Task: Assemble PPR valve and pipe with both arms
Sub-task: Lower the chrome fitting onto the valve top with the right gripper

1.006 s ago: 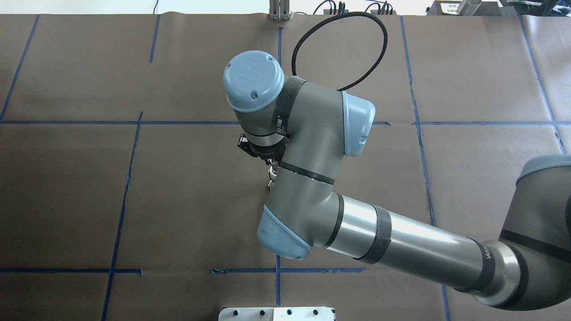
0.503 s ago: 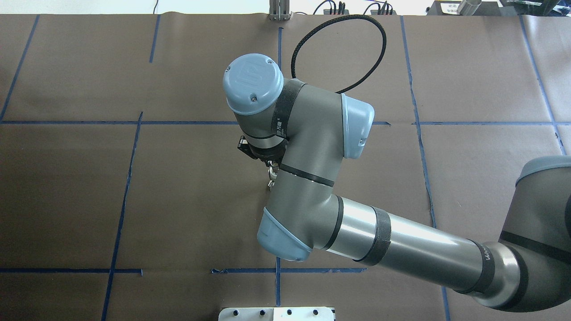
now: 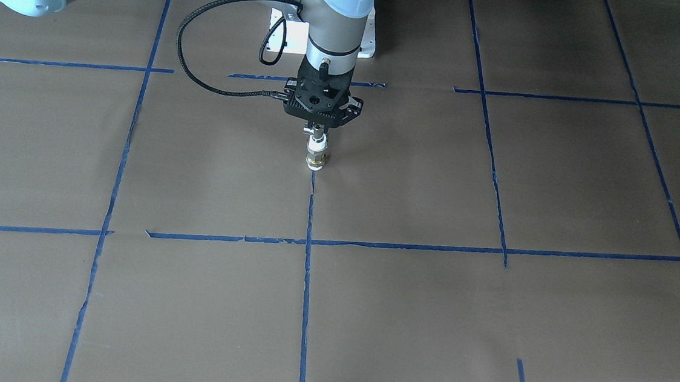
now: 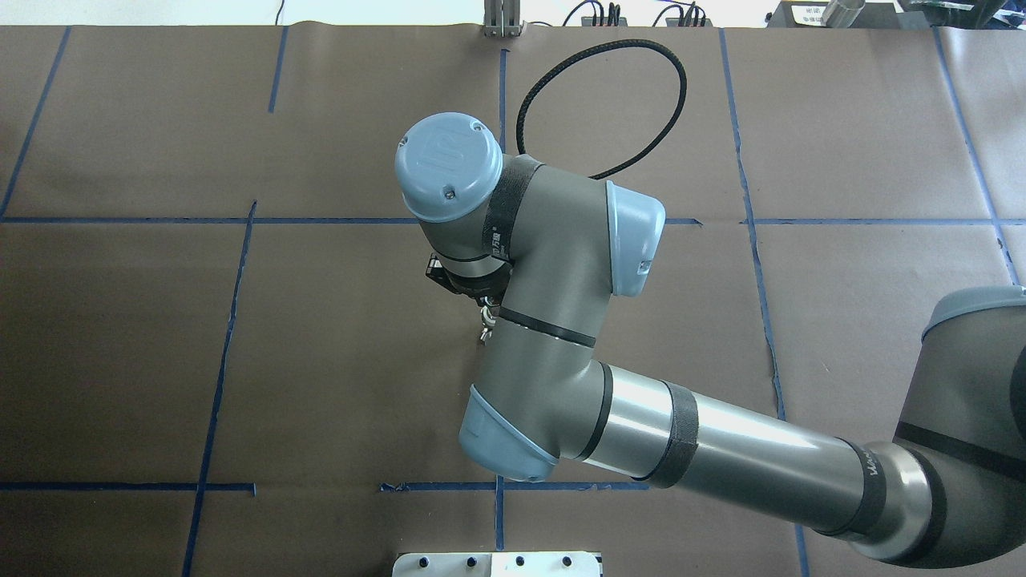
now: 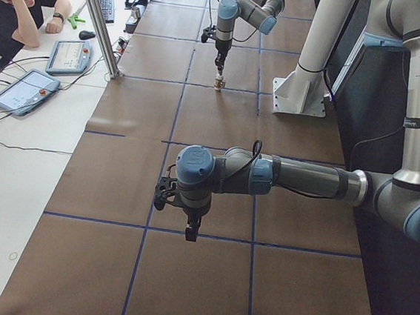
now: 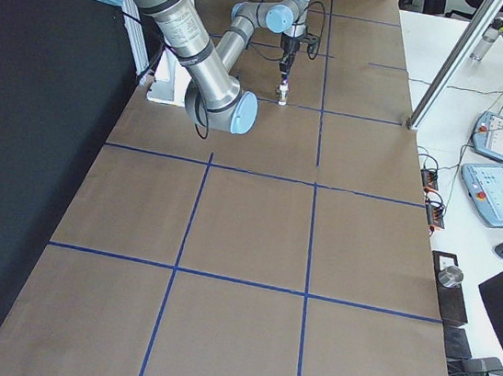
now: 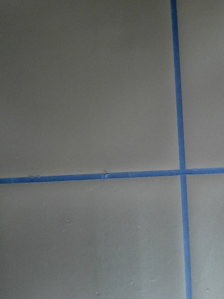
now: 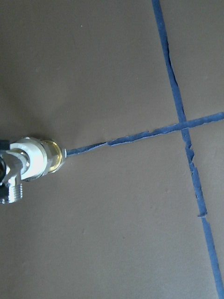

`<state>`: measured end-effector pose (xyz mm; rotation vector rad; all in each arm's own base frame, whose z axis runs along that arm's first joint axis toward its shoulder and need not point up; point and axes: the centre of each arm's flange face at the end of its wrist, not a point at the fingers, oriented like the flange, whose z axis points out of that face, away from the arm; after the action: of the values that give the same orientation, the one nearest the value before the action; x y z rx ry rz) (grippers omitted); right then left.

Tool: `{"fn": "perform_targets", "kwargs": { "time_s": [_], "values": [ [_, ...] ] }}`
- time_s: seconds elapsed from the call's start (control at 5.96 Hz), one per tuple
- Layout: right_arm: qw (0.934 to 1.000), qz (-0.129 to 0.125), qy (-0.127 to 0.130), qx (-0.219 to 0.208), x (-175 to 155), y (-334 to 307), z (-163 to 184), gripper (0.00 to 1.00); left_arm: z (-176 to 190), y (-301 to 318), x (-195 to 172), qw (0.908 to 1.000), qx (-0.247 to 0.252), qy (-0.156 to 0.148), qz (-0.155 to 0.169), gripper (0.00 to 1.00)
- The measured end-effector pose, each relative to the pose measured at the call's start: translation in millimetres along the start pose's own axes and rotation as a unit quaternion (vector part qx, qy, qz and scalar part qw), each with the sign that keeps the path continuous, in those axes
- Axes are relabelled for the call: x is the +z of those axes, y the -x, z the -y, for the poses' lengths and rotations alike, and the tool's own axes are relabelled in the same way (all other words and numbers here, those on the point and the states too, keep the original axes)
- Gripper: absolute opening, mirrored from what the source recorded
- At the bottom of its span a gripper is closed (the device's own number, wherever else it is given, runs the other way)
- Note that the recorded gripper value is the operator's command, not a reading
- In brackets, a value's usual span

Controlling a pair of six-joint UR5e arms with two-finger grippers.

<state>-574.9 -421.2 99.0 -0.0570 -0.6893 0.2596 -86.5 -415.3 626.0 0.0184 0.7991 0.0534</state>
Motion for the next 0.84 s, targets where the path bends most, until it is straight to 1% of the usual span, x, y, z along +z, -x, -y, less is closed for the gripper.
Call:
{"fn": "perform_targets", "kwargs": {
  "time_s": [0.17, 0.34, 0.5, 0.67, 0.84],
  "values": [
    [1.0, -0.003, -0.001, 0.0, 3.5, -0.9, -0.4, 0.0, 0.0, 0.0, 0.0, 1.0, 0.0, 0.0, 0.0, 1.0],
    [1.0, -0.005, -0.001, 0.0, 6.4, -2.0, -0.3, 0.16, 0.2, -0.1, -0.2, 1.0, 0.0, 0.0, 0.0, 1.0],
    [1.0, -0.005, -0.001, 0.0, 7.2, -2.1, -0.6, 0.86, 0.3, -0.2, -0.2, 1.0, 0.0, 0.0, 0.0, 1.0],
    [1.0, -0.004, -0.001, 0.0, 7.0, -1.8, -0.6, 0.99, 0.3, -0.2, -0.2, 1.0, 0.0, 0.0, 0.0, 1.0],
    [1.0, -0.004, -0.001, 0.0, 6.9, -1.5, -0.6, 1.0, 0.5, -0.3, -0.4, 1.0, 0.0, 0.0, 0.0, 1.0]
  ]
}}
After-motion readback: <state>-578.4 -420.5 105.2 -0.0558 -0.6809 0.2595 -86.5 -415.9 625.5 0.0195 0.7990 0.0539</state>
